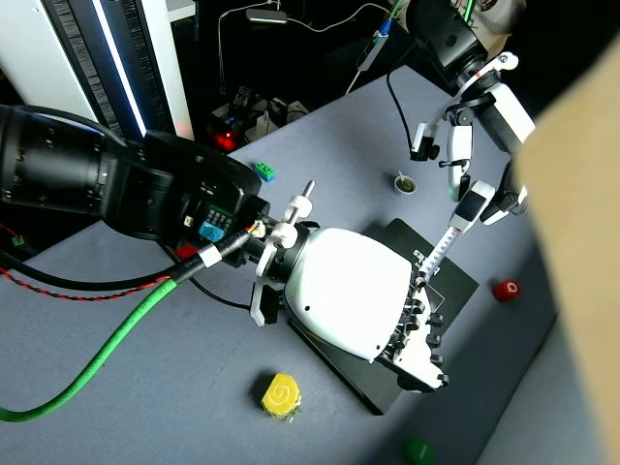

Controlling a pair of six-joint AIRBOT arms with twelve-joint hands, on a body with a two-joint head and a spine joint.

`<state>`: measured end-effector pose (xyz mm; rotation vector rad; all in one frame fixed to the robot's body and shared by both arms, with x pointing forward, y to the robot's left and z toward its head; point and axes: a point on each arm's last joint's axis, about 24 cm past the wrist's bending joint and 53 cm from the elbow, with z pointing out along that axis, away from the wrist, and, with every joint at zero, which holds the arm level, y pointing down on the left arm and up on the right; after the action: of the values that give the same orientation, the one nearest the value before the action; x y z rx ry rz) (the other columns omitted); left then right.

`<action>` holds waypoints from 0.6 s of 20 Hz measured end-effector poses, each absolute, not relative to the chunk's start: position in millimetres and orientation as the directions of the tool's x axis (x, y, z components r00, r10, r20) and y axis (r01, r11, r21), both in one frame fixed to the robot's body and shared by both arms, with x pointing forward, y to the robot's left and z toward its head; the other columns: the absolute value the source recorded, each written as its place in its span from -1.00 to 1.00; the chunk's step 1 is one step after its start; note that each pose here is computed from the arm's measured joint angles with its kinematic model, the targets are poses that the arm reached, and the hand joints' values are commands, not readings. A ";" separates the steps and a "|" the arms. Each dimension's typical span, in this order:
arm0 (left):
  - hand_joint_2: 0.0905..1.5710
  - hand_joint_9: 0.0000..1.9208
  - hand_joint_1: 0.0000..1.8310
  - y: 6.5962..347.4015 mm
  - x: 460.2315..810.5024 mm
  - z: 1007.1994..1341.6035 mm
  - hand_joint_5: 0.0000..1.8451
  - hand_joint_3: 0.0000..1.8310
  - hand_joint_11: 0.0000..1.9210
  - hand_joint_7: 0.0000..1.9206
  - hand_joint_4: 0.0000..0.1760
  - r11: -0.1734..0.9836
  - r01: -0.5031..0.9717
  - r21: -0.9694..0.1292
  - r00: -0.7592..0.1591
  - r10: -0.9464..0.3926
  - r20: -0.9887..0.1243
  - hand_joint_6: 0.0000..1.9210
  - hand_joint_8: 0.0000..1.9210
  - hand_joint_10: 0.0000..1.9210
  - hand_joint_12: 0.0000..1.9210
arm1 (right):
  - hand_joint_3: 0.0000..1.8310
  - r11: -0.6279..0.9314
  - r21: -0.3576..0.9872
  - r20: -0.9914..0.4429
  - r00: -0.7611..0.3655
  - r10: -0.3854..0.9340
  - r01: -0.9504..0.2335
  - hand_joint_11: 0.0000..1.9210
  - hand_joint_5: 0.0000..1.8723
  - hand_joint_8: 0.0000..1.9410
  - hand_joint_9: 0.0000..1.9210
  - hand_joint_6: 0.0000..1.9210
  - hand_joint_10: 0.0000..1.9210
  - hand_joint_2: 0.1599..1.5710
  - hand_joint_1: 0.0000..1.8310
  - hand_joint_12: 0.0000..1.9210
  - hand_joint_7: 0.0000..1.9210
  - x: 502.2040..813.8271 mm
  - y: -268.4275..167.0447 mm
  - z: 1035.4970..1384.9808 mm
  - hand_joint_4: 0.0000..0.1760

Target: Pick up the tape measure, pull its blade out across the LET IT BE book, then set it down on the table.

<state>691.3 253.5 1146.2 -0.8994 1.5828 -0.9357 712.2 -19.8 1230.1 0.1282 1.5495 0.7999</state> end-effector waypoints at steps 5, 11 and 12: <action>0.38 -0.05 0.51 253.9 691.3 1146.7 0.00 -1.00 -0.12 0.07 -1.00 0.412 -0.089 -0.907 -0.173 -0.903 -0.393 -0.11 0.01 0.30 0.09 | -1.00 0.748 0.551 -0.831 -0.166 0.530 -0.368 -0.69 -0.14 -0.99 -0.36 -1.00 -0.46 0.45 0.07 0.39 -0.10 715.6 -21.0 1229.7 -1.00; 0.37 -0.05 0.51 254.1 691.4 1146.9 0.00 -1.00 -0.12 0.07 -1.00 0.412 -0.088 -0.907 -0.172 -0.903 -0.393 -0.09 -0.01 0.29 0.09 | -1.00 0.744 0.560 -0.826 -0.172 0.537 -0.366 -0.68 -0.14 -0.99 -0.36 -1.00 -0.46 0.45 0.07 0.39 -0.10 719.1 -18.7 1227.8 -1.00; 0.38 -0.05 0.51 254.4 691.4 1146.9 0.01 -1.00 -0.12 0.07 -1.00 0.410 -0.089 -0.908 -0.171 -0.904 -0.392 -0.10 0.00 0.30 0.09 | -1.00 0.744 0.561 -0.825 -0.171 0.539 -0.363 -0.68 -0.13 -0.99 -0.36 -1.00 -0.46 0.45 0.07 0.39 -0.10 720.0 -19.7 1227.9 -1.00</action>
<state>691.4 254.4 1146.9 -0.9039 1.5761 -0.9354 720.0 -19.7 1227.9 0.1472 1.5491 0.8030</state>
